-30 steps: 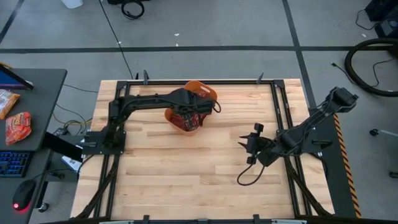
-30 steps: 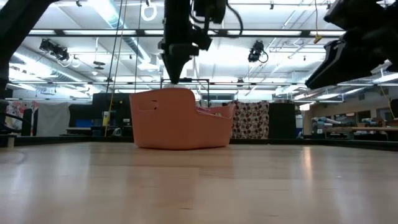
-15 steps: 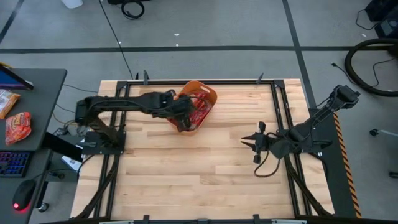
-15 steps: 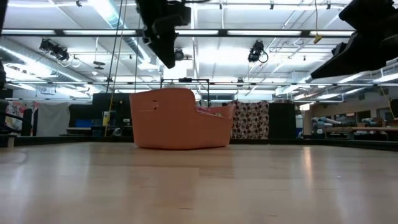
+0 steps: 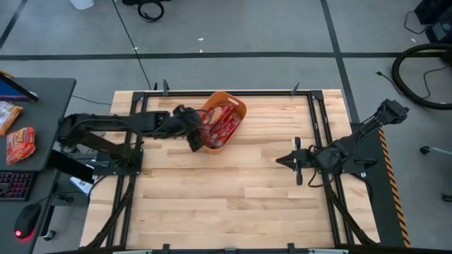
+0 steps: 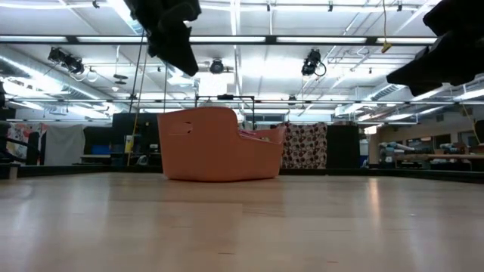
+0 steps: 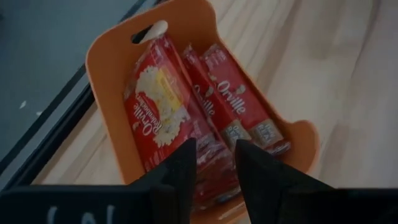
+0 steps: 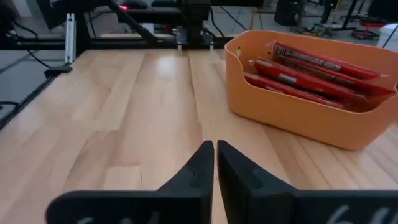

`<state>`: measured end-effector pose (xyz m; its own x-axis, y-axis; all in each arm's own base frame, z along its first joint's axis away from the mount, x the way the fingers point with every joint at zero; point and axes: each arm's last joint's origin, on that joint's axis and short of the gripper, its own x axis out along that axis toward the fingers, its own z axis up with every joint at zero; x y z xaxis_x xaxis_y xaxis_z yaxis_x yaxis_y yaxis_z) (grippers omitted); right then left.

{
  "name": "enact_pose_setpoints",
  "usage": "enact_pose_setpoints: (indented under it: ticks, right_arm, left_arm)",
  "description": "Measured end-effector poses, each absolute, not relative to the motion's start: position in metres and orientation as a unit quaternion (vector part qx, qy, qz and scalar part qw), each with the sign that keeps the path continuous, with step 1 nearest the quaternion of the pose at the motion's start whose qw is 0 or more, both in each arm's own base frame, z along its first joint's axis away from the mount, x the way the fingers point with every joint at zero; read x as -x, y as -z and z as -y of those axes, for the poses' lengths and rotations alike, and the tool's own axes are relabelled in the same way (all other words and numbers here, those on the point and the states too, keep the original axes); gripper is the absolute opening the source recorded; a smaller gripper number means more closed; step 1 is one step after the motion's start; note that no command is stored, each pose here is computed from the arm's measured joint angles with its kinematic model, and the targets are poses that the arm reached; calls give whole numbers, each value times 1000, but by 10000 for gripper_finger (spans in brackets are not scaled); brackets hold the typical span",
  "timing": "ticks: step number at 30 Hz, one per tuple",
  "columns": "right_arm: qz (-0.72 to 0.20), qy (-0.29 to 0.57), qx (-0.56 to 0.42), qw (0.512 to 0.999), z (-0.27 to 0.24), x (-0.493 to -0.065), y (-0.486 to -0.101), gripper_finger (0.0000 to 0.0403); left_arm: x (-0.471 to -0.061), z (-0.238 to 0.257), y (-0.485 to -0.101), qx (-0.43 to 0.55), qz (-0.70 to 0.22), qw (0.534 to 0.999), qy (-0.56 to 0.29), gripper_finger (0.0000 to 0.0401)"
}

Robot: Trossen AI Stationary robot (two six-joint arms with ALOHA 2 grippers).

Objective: Sort popcorn bags into baskets
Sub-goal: Return to Home Position

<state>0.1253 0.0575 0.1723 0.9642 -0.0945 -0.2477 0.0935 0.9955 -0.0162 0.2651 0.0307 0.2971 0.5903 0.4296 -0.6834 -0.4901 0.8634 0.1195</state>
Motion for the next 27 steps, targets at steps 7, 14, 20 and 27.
enact_pose_setpoints:
  ticks: [7, 14, 20, 27]
  right_arm:
    - [-89, 31, -4, 996, -53, -117, -180, 16]
    - [-54, 10, 0, 998, -49, -110, -189, 16]
    - [-27, -13, -8, 1000, -47, -103, -190, 16]
    - [10, -27, -30, 999, -43, -96, -180, 16]
  left_arm:
    - [-236, -29, -288, 56, -327, 907, -259, 116]
    - [-207, -26, -269, 82, -263, 926, -256, 116]
    - [-185, -22, -256, 113, -154, 960, -204, 116]
    - [-156, -20, -231, 124, -72, 971, -192, 116]
